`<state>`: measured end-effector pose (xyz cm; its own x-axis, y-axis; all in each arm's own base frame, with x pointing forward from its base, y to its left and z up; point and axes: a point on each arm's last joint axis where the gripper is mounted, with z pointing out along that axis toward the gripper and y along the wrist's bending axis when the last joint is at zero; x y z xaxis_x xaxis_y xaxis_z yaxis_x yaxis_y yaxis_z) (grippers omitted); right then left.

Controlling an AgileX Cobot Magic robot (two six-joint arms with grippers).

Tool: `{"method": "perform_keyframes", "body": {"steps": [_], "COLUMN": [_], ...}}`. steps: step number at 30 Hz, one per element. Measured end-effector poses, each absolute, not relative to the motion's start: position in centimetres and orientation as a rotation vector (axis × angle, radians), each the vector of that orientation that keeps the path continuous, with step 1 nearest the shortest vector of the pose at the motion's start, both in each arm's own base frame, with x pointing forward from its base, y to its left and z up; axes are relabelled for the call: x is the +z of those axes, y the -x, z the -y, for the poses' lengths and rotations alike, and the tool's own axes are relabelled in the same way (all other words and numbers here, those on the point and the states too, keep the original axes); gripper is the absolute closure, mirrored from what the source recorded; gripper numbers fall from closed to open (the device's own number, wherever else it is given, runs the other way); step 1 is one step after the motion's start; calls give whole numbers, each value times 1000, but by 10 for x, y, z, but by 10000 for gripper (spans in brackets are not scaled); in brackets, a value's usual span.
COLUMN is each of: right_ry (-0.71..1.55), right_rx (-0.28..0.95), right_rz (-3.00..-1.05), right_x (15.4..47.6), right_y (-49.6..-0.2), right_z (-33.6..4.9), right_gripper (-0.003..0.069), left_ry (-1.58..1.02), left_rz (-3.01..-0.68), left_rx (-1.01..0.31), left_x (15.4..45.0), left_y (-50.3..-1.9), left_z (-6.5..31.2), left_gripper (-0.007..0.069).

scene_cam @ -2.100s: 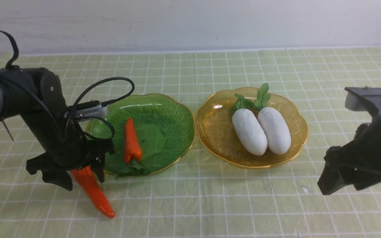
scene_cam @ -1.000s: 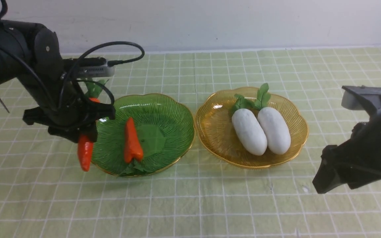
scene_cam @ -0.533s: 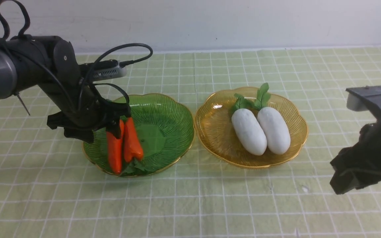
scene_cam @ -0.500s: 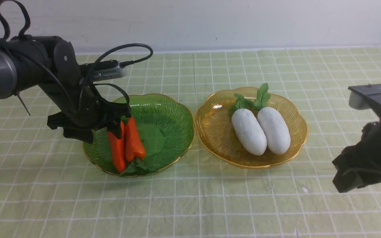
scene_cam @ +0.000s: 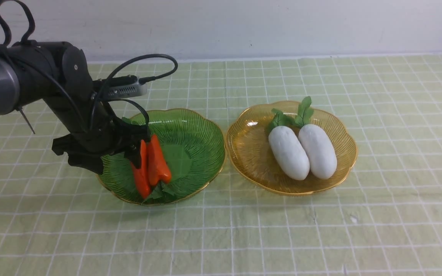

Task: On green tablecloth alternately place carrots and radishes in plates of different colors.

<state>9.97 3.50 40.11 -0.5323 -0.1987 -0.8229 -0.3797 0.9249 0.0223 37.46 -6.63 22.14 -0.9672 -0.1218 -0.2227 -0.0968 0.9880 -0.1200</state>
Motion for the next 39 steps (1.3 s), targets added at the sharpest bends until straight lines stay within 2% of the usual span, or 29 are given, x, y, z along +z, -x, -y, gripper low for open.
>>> {"method": "perform_keyframes", "body": {"steps": [5,10,16,21,31,34,36,37,38,39], "right_ry": [324,220,155,141,165,173,180,182,182,183], "right_rx": [212,182,141,129,139,143,145,146,146,146], "right_rz": [-1806,-1609,-1510,-1497,-1590,-1618,-1639,-1646,-1648,-1652], "right_x": [389,336,298,285,273,270,268,267,267,266], "right_y": [-64,-65,-76,-79,-79,-79,-79,-79,-79,-79], "right_z": [-25,-19,-15,-14,-16,-16,-17,-17,-17,-17], "right_gripper": [665,665,665,665,665,665,665,665,665,665], "left_ry": [162,159,154,148,141,139,126,104,96,60], "left_rz": [-2922,-2925,-2926,-2936,-2963,-2968,-2978,-2985,-2985,-2997], "left_rx": [-154,-153,-151,-142,-121,-118,-112,-102,-99,-87], "left_x": [221,221,221,221,220,220,220,220,220,220], "left_y": [-373,-373,-372,-372,-369,-369,-368,-367,-367,-366], "left_z": [66,66,66,65,64,64,64,64,64,63], "left_gripper": [84,84,84,84,85,109,176,232,242,314]}}
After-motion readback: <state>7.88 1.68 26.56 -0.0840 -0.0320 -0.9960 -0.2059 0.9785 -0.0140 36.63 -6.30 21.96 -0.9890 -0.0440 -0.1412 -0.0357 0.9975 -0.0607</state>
